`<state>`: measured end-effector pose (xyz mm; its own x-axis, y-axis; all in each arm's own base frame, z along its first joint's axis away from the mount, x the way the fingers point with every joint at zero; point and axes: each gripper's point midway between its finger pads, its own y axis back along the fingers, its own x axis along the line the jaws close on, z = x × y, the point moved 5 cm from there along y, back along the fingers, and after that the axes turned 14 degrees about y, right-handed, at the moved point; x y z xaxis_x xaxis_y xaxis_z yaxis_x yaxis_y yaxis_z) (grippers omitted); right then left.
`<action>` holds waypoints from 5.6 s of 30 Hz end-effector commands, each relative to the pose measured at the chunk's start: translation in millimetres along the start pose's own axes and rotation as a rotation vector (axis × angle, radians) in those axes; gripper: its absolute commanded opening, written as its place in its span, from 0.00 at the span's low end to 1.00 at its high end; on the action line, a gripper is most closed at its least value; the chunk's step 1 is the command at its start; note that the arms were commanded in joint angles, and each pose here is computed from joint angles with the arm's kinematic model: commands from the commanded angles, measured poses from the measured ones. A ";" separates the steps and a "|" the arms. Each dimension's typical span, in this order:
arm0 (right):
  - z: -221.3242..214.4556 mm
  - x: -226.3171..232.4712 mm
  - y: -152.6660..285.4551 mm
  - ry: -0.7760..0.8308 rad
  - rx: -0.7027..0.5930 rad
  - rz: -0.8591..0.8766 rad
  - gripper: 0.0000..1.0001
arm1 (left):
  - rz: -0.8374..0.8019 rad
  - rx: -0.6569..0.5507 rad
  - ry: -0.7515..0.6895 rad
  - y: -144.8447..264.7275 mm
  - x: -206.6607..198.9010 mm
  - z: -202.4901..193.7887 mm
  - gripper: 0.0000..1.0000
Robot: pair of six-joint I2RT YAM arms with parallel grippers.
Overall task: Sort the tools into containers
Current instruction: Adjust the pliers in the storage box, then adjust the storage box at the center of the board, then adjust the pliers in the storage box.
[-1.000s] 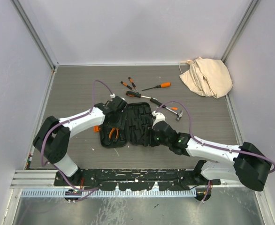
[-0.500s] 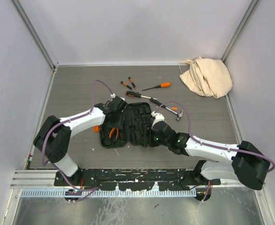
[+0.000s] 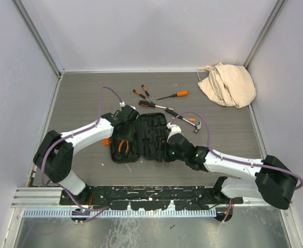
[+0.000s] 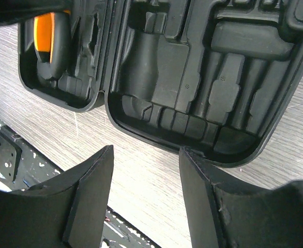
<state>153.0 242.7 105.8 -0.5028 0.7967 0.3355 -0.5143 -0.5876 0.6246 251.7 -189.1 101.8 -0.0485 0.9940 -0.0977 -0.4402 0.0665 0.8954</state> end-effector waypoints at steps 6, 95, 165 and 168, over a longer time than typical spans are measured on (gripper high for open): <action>22.1 9.7 0.5 -0.026 -0.073 0.020 0.59 | 0.042 -0.189 0.168 33.4 21.8 40.6 0.16; 41.4 0.3 9.5 -0.009 -0.141 -0.084 0.60 | 0.050 -0.004 0.526 -19.6 84.9 30.8 0.01; 39.7 39.7 -100.3 0.092 0.126 0.162 0.23 | -0.113 -0.033 0.271 -4.3 -1.4 51.9 0.22; 39.3 39.8 -100.2 0.088 0.128 0.164 0.21 | -0.106 -0.039 0.268 -6.1 -2.6 55.9 0.20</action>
<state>212.0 333.0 81.4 -0.6290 0.6929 0.3525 -0.3404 -0.6531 0.6764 288.1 -177.4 107.8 -0.2638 0.9274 -0.2653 -0.4375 0.1301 0.8898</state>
